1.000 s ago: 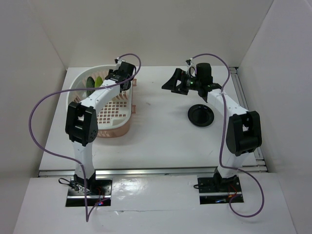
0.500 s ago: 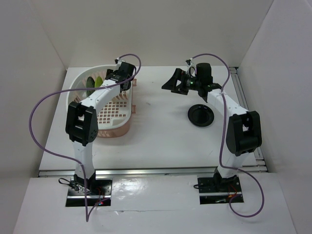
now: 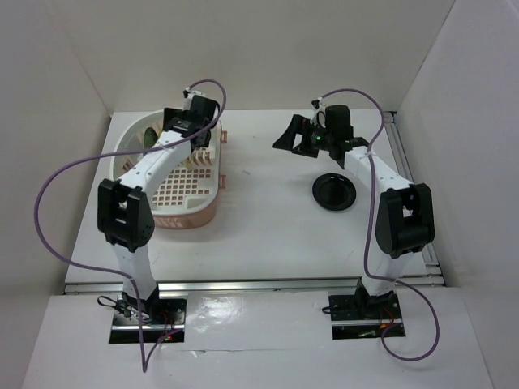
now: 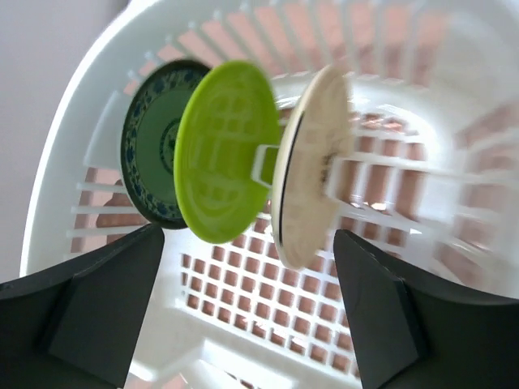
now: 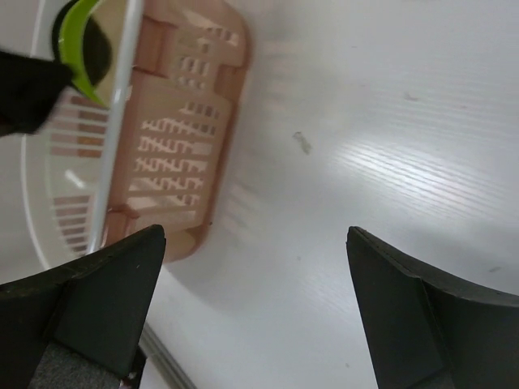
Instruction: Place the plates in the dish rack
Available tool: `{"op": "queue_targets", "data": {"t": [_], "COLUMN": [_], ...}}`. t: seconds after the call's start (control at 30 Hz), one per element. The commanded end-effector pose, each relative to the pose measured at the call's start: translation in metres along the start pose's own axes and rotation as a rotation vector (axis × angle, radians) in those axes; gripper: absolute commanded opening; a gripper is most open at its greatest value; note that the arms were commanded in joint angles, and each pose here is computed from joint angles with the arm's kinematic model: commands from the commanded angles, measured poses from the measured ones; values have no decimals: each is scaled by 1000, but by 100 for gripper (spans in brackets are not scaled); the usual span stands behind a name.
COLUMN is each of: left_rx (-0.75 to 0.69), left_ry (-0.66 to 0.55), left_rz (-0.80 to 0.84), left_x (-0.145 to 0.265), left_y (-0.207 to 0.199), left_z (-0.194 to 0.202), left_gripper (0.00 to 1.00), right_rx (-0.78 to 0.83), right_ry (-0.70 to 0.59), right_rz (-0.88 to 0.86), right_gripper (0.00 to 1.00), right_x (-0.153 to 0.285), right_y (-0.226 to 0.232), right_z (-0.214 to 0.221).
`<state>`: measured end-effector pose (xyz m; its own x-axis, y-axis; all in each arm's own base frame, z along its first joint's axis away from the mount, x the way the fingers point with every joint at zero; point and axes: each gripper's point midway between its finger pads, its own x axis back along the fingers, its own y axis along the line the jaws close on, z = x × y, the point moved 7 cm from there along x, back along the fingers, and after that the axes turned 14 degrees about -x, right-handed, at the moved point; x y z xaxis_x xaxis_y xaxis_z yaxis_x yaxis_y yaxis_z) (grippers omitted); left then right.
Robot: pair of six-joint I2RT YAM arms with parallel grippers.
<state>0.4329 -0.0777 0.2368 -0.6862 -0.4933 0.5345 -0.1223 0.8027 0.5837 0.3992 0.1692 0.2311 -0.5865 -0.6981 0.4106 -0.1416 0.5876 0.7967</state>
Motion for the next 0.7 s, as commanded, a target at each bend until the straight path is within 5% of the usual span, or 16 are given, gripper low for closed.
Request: {"op": "queue_targets", "data": {"t": [0.0, 0.2, 0.33, 0.4, 0.67], "left_rx": [230, 314, 351, 399, 372], "left_ry": [-237, -401, -445, -596, -580], "left_rz": [177, 493, 822, 916, 1018], "left_x": [74, 132, 166, 194, 219], "left_y": [52, 60, 39, 53, 33], "left_z": [-46, -45, -26, -32, -26], "left_gripper": [100, 100, 100, 100, 100], "right_rx": [28, -169, -206, -296, -451], "right_ry": [-87, -178, -392, -471, -511], "right_rz": [147, 208, 451, 503, 604], "right_gripper": [100, 100, 100, 100, 100], "right_x": [4, 33, 82, 110, 149], "right_y": [-15, -67, -93, -112, -165], "right_z": [-19, -39, -57, -52, 1]}}
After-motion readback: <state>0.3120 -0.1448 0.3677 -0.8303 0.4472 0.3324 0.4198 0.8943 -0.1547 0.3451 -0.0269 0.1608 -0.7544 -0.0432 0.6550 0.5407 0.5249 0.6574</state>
